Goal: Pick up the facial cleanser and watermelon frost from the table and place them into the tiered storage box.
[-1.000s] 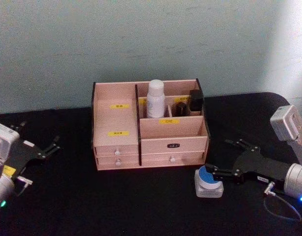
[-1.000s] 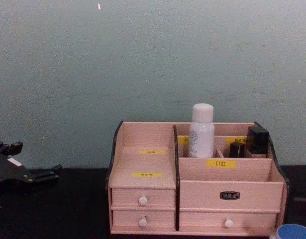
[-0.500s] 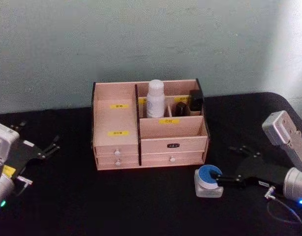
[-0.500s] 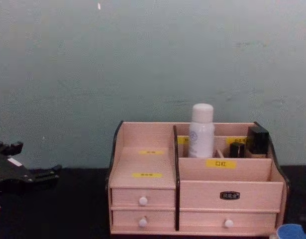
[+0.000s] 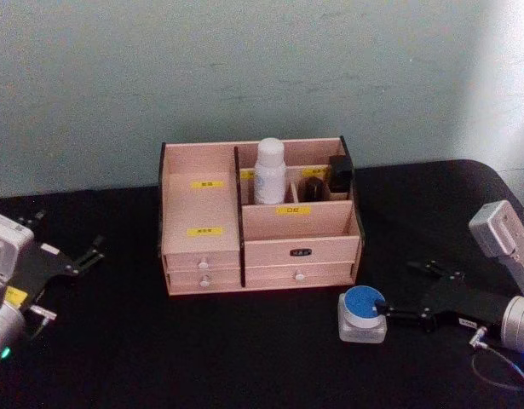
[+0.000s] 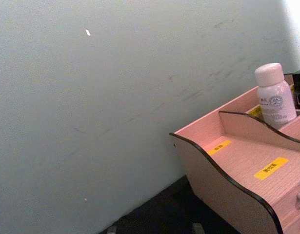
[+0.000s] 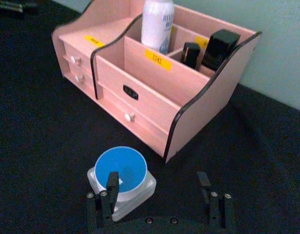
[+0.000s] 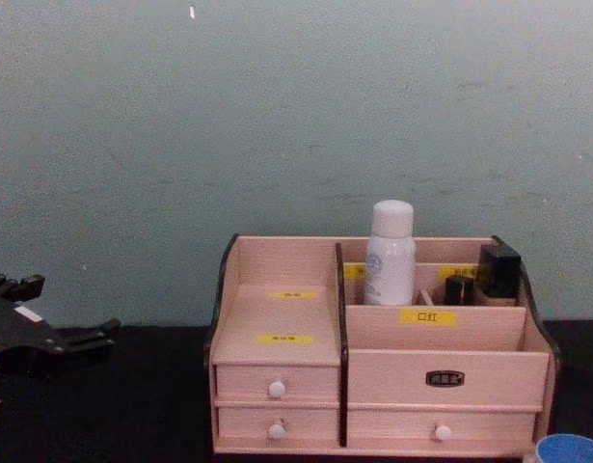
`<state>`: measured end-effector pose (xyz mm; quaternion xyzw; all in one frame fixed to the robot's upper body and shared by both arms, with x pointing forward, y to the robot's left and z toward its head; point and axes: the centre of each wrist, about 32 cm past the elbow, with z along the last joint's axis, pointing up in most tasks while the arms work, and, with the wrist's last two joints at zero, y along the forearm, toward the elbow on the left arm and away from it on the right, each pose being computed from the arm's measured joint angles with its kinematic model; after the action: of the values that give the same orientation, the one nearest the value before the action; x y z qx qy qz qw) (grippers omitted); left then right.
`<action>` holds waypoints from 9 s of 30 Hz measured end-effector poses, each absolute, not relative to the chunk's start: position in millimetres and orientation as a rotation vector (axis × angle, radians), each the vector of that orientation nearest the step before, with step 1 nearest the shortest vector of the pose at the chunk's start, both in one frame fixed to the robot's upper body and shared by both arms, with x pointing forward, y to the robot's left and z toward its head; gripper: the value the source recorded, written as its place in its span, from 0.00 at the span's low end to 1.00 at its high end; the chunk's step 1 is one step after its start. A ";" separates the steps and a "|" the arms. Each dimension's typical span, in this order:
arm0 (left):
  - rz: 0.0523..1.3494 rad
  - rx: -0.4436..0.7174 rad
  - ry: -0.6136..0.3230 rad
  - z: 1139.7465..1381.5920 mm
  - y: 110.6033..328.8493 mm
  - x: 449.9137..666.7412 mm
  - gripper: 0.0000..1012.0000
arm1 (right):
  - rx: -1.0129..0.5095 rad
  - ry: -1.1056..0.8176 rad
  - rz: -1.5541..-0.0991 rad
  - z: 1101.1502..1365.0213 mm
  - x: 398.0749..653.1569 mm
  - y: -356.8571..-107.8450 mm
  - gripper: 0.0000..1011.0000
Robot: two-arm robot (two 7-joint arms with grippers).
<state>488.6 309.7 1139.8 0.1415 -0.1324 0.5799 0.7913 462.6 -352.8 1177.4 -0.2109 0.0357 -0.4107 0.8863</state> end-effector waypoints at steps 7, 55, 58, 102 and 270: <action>1.248 0.304 -0.285 1139.8 309.6 488.6 0.99 | -0.386 0.074 -0.840 1178.5 462.2 -357.2 0.99; 1.248 0.304 -0.285 1139.8 309.7 488.6 0.99 | -0.411 0.112 -0.701 1164.3 478.3 -346.4 0.99; 1.248 0.304 -0.285 1139.8 309.7 488.6 0.99 | -0.416 0.119 -0.701 1163.0 479.3 -346.3 0.99; 1.248 0.304 -0.285 1139.8 309.7 488.6 0.99 | -0.419 0.134 -0.714 1161.3 482.0 -343.5 0.76; 1.248 0.304 -0.285 1139.8 309.7 488.6 0.99 | -0.308 0.045 -0.534 1220.7 648.5 -185.0 0.70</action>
<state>488.6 309.7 1139.8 0.1415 -0.1325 0.5799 0.7913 648.5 -185.0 1220.7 -0.1514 0.0223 -0.2628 0.9526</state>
